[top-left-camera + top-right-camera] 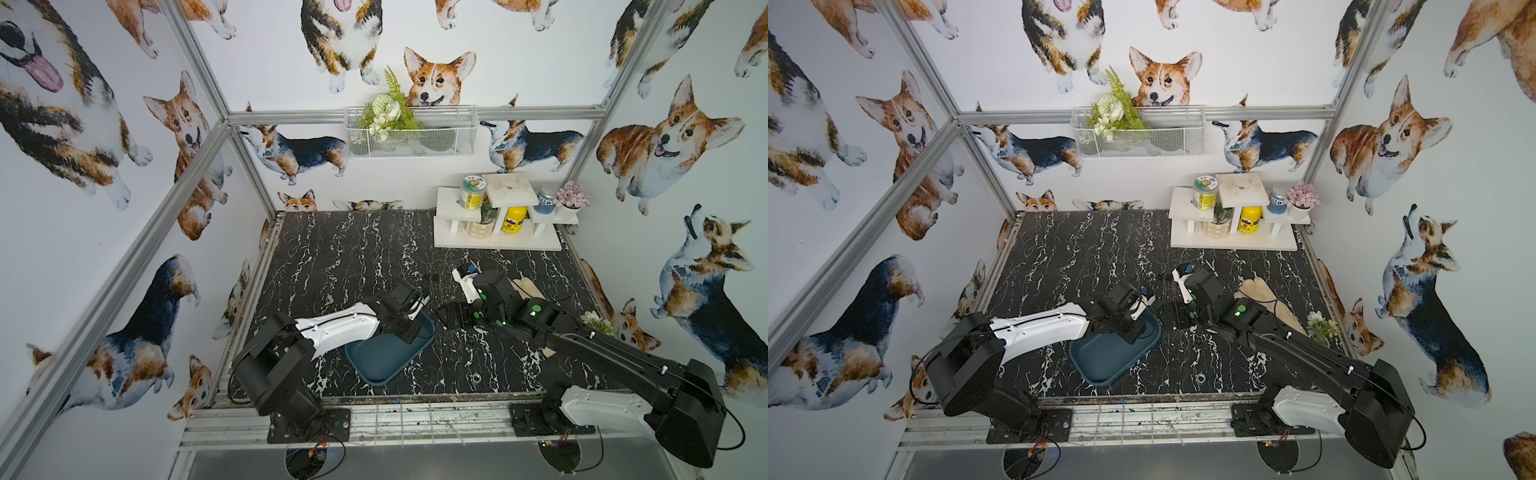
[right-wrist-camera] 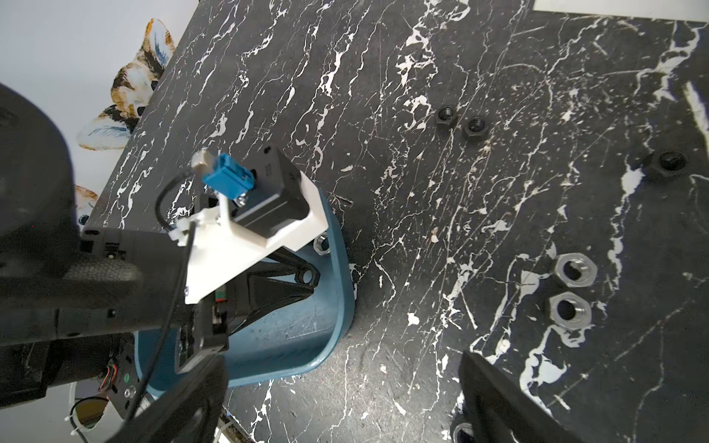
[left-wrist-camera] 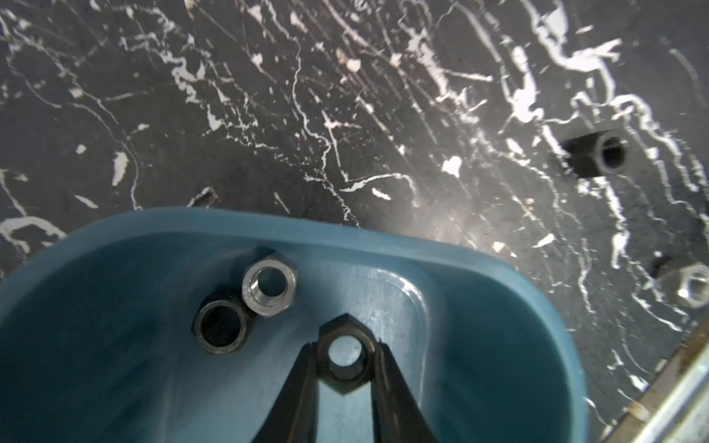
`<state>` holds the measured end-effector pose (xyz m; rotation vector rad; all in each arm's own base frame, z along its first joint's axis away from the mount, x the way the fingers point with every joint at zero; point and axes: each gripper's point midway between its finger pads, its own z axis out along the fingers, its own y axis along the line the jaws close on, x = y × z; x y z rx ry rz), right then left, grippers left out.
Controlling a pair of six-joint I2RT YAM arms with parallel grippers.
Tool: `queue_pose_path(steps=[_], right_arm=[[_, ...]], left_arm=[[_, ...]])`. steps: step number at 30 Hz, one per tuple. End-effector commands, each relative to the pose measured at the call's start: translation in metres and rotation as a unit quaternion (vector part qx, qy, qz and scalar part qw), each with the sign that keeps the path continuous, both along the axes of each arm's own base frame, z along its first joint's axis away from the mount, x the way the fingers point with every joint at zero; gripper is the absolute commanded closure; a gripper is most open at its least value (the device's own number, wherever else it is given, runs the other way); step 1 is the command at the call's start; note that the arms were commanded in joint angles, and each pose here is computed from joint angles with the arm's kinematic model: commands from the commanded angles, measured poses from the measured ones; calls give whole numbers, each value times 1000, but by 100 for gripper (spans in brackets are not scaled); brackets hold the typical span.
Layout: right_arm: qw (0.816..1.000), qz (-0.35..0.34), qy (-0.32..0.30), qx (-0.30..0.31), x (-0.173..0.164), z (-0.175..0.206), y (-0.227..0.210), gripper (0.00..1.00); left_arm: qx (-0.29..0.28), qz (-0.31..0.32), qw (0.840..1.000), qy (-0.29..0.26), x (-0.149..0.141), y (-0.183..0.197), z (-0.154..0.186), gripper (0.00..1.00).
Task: Put the nuts on the desktop into the storage box
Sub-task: Place the nut in the storage box.
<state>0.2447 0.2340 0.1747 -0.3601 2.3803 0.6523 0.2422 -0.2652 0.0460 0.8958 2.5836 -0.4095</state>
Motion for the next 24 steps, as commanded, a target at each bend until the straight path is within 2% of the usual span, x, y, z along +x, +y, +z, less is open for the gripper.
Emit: queue_pose_path(steps=[1, 6, 14, 20, 24], right_arm=[[1000, -1, -27, 9, 2, 15, -1, 0], [999, -12, -32, 9, 4, 16, -4, 0], [999, -22, -27, -8, 8, 11, -7, 0], [995, -82, -29, -41, 18, 4, -30, 0], [990, -132, -4, -45, 26, -7, -51, 0]], left_arm=[[-7, 18, 1000, -9, 6, -1, -3, 74], [-17, 25, 999, -15, 9, -7, -3, 70], [-1, 22, 1000, -2, 9, -7, -15, 65], [-6, 25, 1000, -10, 11, -7, -6, 61], [-6, 27, 999, -25, 12, -3, 11, 57]])
